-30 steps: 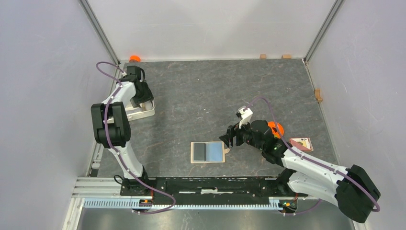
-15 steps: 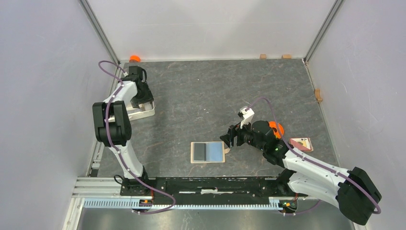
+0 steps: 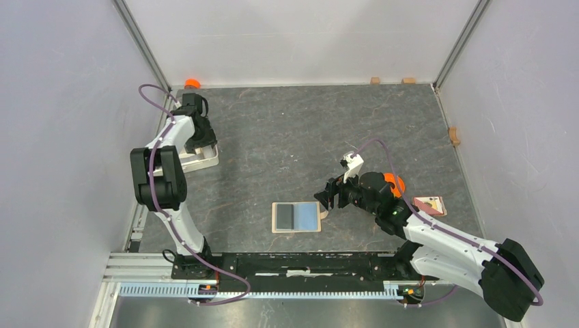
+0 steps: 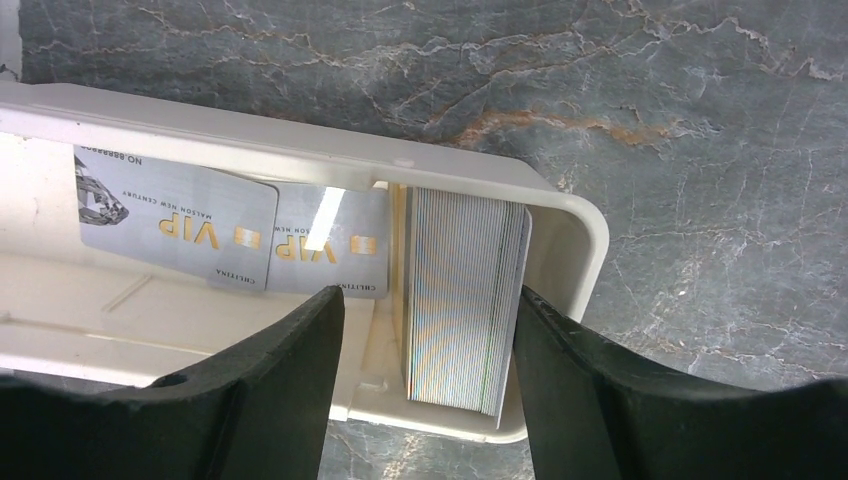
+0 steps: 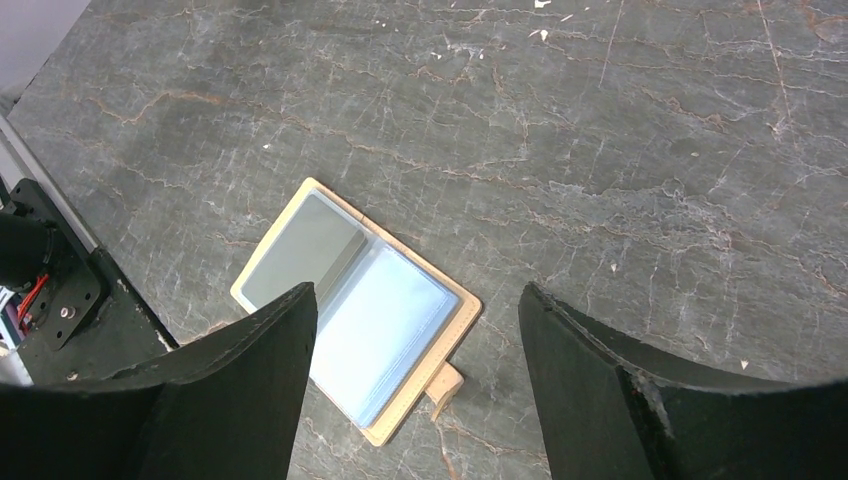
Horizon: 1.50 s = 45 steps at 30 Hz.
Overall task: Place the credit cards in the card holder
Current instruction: Pick up the credit card from the storage box.
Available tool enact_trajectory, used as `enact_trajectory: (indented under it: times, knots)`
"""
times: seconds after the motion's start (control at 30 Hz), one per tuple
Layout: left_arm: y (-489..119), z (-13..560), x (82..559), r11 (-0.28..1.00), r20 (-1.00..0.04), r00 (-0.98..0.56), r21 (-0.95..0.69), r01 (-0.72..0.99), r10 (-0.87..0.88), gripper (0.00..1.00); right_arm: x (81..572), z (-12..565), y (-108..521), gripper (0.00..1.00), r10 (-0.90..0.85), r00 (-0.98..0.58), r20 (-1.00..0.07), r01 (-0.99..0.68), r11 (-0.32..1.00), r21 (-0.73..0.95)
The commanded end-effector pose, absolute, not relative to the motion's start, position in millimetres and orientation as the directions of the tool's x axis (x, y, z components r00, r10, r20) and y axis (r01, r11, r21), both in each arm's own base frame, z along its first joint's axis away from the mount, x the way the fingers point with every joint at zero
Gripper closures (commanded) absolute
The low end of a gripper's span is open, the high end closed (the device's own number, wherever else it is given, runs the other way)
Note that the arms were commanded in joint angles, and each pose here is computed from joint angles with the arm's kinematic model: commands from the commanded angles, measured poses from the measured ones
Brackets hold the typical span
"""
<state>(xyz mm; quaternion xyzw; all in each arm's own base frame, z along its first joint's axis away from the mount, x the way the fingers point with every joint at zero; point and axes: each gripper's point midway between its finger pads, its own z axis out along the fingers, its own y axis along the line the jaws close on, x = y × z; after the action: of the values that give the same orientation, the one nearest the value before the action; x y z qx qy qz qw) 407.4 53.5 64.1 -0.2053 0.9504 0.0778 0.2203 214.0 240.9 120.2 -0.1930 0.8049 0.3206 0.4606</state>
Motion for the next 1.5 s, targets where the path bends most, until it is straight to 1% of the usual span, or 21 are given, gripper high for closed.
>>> enact_trajectory:
  times: [0.0, 0.13, 0.4, 0.63, 0.87, 1.0, 1.17, 1.23, 1.37, 1.47]
  knots:
    - [66, 95, 409, 0.904, -0.516, -0.798, 0.098, -0.416, -0.311, 0.32, 216, 127, 244, 0.22, 0.015, -0.486, -0.874, -0.614, 0.706, 0.353]
    - [68, 100, 409, 0.902, -0.527, -0.792, 0.104, -0.42, -0.308, 0.34, 216, 127, 244, 0.22, 0.017, -0.489, -0.872, -0.611, 0.707, 0.356]
    - [68, 107, 407, 0.902, -0.541, -0.783, 0.097, -0.421, -0.308, 0.41, 216, 124, 245, 0.22, 0.015, -0.497, -0.868, -0.61, 0.705, 0.362]
    - [67, 106, 407, 0.904, -0.539, -0.784, 0.092, -0.418, -0.307, 0.52, 215, 123, 246, 0.23, 0.017, -0.501, -0.865, -0.609, 0.703, 0.367]
    - [64, 107, 408, 0.908, -0.539, -0.783, 0.074, -0.411, -0.311, 0.65, 215, 121, 246, 0.22, 0.015, -0.506, -0.862, -0.609, 0.701, 0.37]
    - [62, 110, 409, 0.909, -0.545, -0.777, 0.06, -0.411, -0.316, 0.75, 214, 121, 246, 0.22, 0.016, -0.507, -0.862, -0.611, 0.699, 0.372]
    - [60, 120, 409, 0.911, -0.572, -0.756, 0.038, -0.411, -0.317, 0.93, 214, 121, 247, 0.22, 0.016, -0.509, -0.861, -0.61, 0.698, 0.374]
    - [59, 123, 409, 0.911, -0.578, -0.752, 0.031, -0.41, -0.319, 0.98, 214, 121, 246, 0.23, 0.017, -0.508, -0.861, -0.61, 0.698, 0.374]
    - [57, 131, 408, 0.912, -0.591, -0.737, 0.009, -0.411, -0.327, 0.98, 214, 122, 245, 0.22, 0.02, -0.508, -0.861, -0.606, 0.702, 0.374]
    - [56, 140, 404, 0.908, -0.608, -0.719, -0.005, -0.419, -0.335, 0.98, 215, 121, 243, 0.21, 0.019, -0.509, -0.861, -0.597, 0.712, 0.369]
